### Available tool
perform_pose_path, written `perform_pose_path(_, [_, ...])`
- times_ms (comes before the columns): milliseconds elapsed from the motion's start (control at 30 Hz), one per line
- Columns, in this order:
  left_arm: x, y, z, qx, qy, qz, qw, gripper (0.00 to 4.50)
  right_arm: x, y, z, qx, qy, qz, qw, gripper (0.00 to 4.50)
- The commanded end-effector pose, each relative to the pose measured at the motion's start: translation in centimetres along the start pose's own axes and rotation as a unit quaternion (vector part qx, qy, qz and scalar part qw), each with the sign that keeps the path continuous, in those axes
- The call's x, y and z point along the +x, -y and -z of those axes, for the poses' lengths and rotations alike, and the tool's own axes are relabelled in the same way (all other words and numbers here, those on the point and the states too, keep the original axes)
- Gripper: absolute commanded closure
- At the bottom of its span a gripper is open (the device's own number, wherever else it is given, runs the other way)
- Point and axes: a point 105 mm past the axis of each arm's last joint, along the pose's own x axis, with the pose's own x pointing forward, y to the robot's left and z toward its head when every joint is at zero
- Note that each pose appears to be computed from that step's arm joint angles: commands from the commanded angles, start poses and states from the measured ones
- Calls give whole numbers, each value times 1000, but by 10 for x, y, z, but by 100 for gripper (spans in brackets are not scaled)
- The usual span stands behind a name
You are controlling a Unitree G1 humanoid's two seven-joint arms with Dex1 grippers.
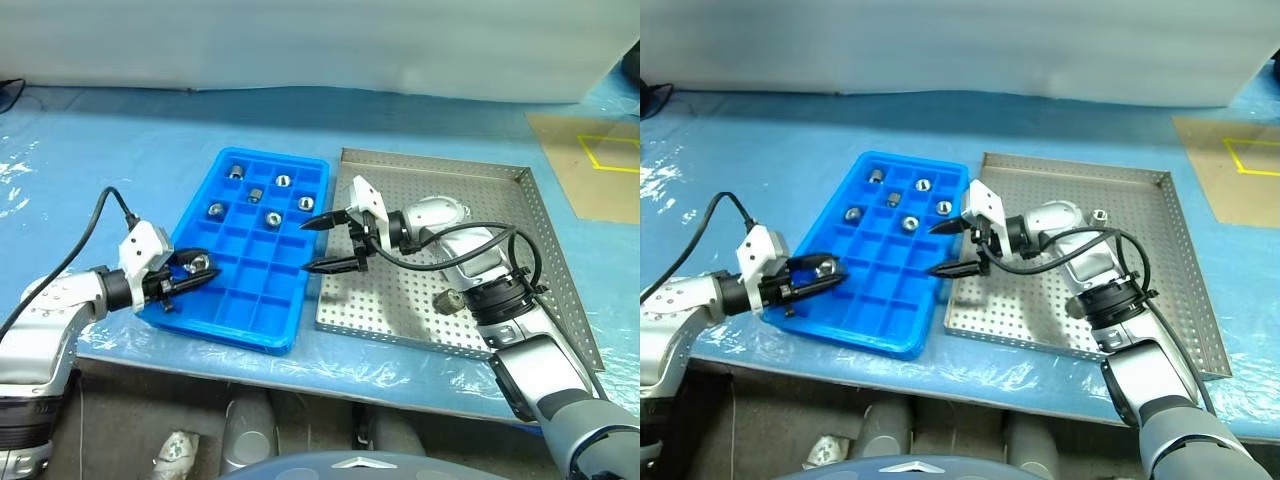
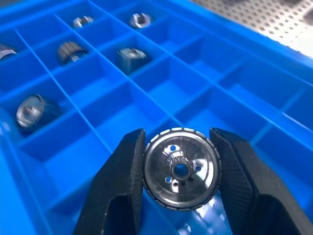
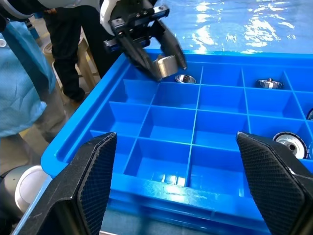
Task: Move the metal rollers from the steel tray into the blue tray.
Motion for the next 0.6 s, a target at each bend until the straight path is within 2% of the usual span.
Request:
perform_pose_path(33, [13,-10,-8,21,25,-24,999,277,-5,1,-9,-26,4,7,1000,48])
perform_pose_path(167, [25,-18,-12,14,44,-31,998,277,-9,3,-10,-25,4,18,1000,48])
perform_pose_path(400, [41,-39,6,14,23,-57,998,277,-10,5,-14,-31,9,31,999,48])
perform_pose_path(600, [53,-39,16,0,20,-48,999,277,-14,7,-15,-30,11,48,998,48])
